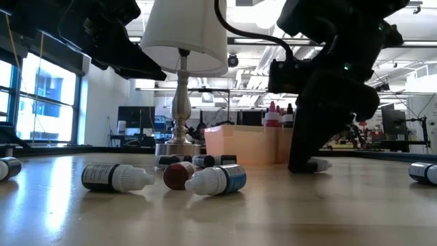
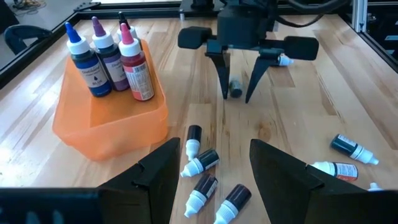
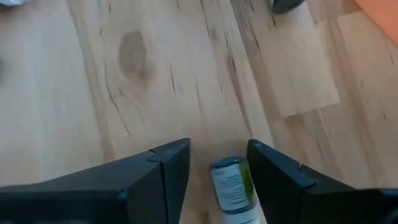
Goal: Pick & Place food coloring
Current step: Put the bottom small green food coloring bottle into the orange bin
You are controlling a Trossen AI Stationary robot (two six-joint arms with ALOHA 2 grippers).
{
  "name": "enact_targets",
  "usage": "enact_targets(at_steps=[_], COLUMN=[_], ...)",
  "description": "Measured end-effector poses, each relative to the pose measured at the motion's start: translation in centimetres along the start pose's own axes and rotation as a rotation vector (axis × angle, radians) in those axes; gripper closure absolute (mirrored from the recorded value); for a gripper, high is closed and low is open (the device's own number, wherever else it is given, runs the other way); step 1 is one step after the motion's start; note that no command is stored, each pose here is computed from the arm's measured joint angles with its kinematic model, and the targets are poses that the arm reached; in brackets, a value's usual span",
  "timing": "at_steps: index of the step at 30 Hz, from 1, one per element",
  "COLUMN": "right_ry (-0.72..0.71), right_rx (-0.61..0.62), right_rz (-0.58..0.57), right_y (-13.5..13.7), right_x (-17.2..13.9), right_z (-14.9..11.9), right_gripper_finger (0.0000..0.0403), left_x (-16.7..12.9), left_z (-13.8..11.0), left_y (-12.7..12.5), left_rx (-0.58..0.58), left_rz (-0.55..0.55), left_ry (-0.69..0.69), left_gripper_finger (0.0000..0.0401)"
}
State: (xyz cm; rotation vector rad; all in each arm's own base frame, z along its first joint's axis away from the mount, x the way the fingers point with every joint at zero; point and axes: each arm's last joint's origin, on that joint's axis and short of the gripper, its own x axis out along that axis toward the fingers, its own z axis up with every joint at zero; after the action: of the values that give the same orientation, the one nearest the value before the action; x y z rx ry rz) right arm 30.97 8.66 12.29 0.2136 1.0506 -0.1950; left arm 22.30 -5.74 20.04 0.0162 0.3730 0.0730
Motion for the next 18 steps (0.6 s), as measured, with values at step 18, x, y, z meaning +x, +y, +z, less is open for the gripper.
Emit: enact_targets(at_steps=[18], right_ry=[-0.064], right_rx=[-0.264], right_rz=[0.053], right_y=[0.1], right_x=[-2.9], right_z=[0.9], right_gripper_finger=[0.0249], left_x=[0.0], left_z=[0.0], left_y=[0.0], left_rx=[0.0], left_rz=[0.0], left_ry=[0.0], left_gripper_finger=[0.021])
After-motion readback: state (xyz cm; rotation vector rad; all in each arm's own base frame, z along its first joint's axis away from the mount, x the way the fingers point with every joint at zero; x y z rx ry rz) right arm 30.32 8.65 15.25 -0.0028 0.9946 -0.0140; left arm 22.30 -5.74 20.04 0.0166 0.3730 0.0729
